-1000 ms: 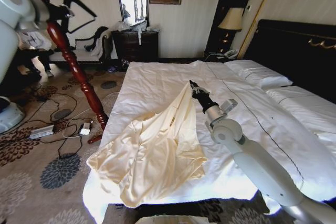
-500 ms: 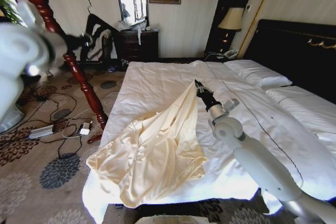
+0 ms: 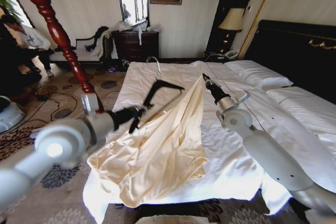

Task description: Pick up the clothes from the bed and hang them on the clothes hanger.

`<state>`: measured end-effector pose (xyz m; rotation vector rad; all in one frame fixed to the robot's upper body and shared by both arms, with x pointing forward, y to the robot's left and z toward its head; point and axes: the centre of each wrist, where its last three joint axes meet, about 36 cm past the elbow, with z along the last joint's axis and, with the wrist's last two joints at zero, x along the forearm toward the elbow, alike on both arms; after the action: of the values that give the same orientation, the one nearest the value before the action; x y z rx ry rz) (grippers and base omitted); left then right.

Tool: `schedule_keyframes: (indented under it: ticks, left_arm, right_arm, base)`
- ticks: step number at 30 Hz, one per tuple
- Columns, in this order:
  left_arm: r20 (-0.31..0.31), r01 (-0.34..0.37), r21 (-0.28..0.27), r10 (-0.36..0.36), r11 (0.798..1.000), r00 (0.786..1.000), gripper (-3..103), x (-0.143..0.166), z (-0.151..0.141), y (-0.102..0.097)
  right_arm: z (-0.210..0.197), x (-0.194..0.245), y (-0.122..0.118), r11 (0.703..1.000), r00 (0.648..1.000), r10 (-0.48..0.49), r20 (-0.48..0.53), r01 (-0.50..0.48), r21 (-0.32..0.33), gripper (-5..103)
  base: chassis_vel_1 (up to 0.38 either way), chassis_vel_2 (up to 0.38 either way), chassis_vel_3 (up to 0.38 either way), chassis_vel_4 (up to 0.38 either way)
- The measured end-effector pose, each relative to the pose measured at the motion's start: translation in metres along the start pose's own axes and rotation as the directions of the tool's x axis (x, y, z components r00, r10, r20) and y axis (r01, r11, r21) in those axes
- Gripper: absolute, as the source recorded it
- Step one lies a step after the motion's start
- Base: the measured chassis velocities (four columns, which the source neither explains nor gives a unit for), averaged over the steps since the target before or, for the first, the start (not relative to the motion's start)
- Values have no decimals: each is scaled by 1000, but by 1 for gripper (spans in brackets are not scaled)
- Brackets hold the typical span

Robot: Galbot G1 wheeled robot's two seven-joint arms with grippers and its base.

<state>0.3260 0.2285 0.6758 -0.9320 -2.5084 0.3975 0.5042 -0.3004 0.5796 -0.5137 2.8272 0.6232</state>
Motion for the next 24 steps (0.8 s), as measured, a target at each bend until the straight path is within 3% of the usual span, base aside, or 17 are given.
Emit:
schedule_keyframes:
  ticks: [6, 13, 24]
  left_arm:
    - [-52, 36, 31, -34, 999, 998, 18, -2, 15, 6]
    - [-62, 61, 35, -59, 997, 996, 18, -3, 22, 10]
    - [-71, -66, 47, 69, 997, 995, 18, -12, 21, 3]
  right_arm:
    - [-4, 1, 1, 1000, 1000, -12, 5, 12, 18, 1]
    - [-10, 5, 13, 998, 999, -52, 15, 52, 30, 1]
    - [-22, 25, 55, 977, 976, -211, 47, 209, 50, 1]
  base:
    - [0, 0, 0, 0]
    - [0, 0, 0, 0]
    - [0, 0, 0, 0]
